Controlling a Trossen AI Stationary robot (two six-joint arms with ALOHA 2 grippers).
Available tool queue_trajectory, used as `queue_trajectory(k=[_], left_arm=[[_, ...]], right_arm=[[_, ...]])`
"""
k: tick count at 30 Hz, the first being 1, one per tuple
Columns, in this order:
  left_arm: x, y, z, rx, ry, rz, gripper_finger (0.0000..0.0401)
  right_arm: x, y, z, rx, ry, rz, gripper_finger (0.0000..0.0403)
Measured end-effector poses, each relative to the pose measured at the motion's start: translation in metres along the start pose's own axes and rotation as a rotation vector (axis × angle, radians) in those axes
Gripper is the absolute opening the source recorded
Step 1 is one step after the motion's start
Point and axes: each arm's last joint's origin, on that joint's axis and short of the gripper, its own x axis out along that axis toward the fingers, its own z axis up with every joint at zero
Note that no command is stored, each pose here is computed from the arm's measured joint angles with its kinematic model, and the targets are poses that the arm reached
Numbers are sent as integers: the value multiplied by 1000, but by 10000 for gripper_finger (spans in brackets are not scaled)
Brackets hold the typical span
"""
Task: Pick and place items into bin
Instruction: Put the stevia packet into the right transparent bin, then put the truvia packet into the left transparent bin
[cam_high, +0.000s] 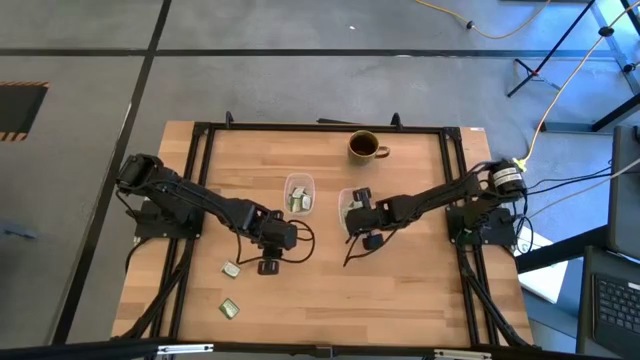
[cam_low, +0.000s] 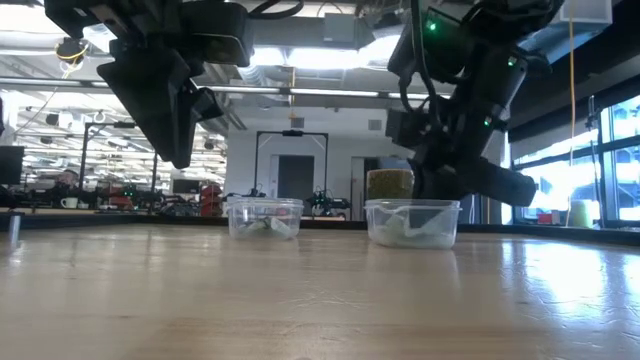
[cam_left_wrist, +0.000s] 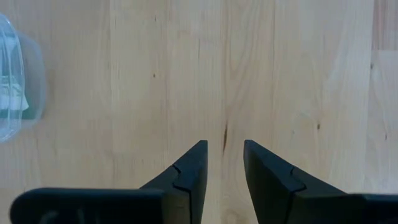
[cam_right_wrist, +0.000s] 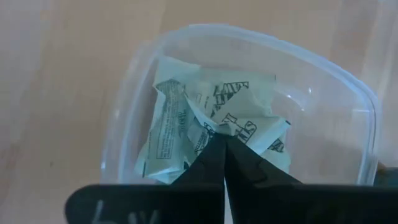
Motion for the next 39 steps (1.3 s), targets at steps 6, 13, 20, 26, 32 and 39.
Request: queue_trajectory(k=[6, 13, 20, 26, 32, 39], left_arm=[[0, 0, 0, 0, 0, 0, 98], [0, 0, 0, 0, 0, 0, 98], [0, 0, 0, 0, 0, 0, 98], [0, 0, 0, 0, 0, 0, 98], [0, 0, 0, 0, 0, 0, 98], [0, 0, 0, 0, 0, -1, 98]], right_arm=[[1, -1, 0, 3, 4, -4, 0], [0, -1, -1, -17, 5, -3, 21], [-9, -6, 5, 15, -29, -12, 36], [-12, -10, 7, 29, -40, -18, 62], [-10, -19, 3, 180, -4, -107, 100], [-8, -23, 0, 188, 18, -110, 114]])
